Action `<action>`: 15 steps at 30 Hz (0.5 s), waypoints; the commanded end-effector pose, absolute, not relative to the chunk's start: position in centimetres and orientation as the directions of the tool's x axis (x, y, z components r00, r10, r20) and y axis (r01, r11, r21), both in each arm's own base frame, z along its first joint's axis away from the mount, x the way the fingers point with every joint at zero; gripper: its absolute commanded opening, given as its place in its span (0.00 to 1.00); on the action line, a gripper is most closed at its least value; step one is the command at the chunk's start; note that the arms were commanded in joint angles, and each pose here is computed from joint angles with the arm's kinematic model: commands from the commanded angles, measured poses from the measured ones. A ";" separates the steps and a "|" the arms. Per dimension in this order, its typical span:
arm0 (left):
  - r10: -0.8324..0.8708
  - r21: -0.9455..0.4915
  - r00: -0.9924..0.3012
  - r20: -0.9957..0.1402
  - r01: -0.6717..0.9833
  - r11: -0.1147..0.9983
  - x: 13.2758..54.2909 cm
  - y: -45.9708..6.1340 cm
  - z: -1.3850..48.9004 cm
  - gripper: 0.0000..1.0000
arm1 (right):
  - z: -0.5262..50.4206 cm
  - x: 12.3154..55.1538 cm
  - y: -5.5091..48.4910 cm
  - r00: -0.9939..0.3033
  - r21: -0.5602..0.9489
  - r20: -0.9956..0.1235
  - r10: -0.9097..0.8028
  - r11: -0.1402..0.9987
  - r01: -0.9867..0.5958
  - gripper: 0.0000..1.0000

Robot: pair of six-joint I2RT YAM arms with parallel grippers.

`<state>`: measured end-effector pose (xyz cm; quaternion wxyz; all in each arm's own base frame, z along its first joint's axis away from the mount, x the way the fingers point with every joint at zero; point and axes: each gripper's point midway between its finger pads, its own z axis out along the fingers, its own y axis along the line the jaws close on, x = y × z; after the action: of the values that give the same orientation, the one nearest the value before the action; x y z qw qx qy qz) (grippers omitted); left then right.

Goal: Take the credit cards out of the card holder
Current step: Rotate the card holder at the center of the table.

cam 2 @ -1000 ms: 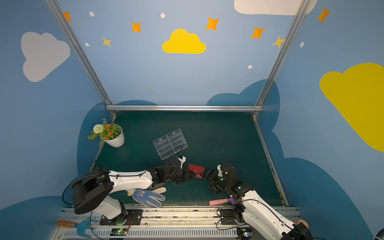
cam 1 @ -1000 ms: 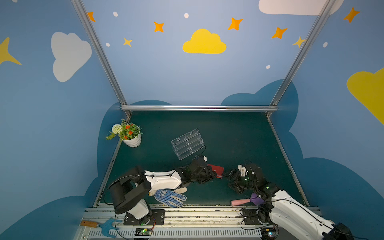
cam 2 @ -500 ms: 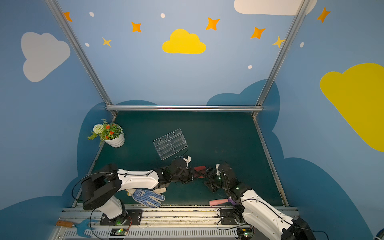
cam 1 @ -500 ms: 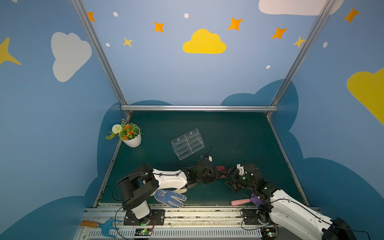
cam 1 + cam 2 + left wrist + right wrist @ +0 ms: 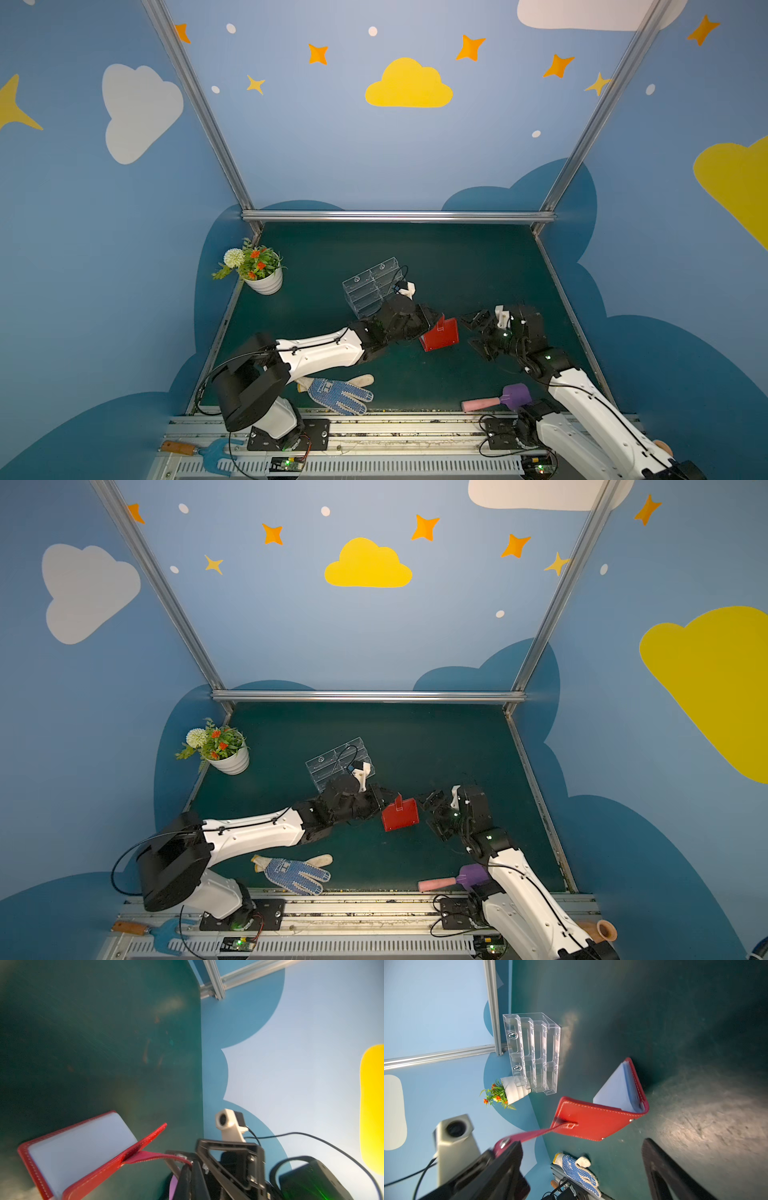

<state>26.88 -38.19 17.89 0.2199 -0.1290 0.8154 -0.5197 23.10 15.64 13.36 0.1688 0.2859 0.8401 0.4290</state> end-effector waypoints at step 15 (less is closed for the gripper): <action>-0.328 -0.917 -0.919 -0.219 0.079 0.391 25.5 -40.9 18.2 0.04 | 10.5 22.0 16.1 -0.877 0.741 -0.068 0.476 0.613 0.275 0.86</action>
<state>25.95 -40.42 17.72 0.1883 -0.1044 0.8142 -0.5391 21.60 15.64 9.61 0.1249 0.2421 0.8829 0.3826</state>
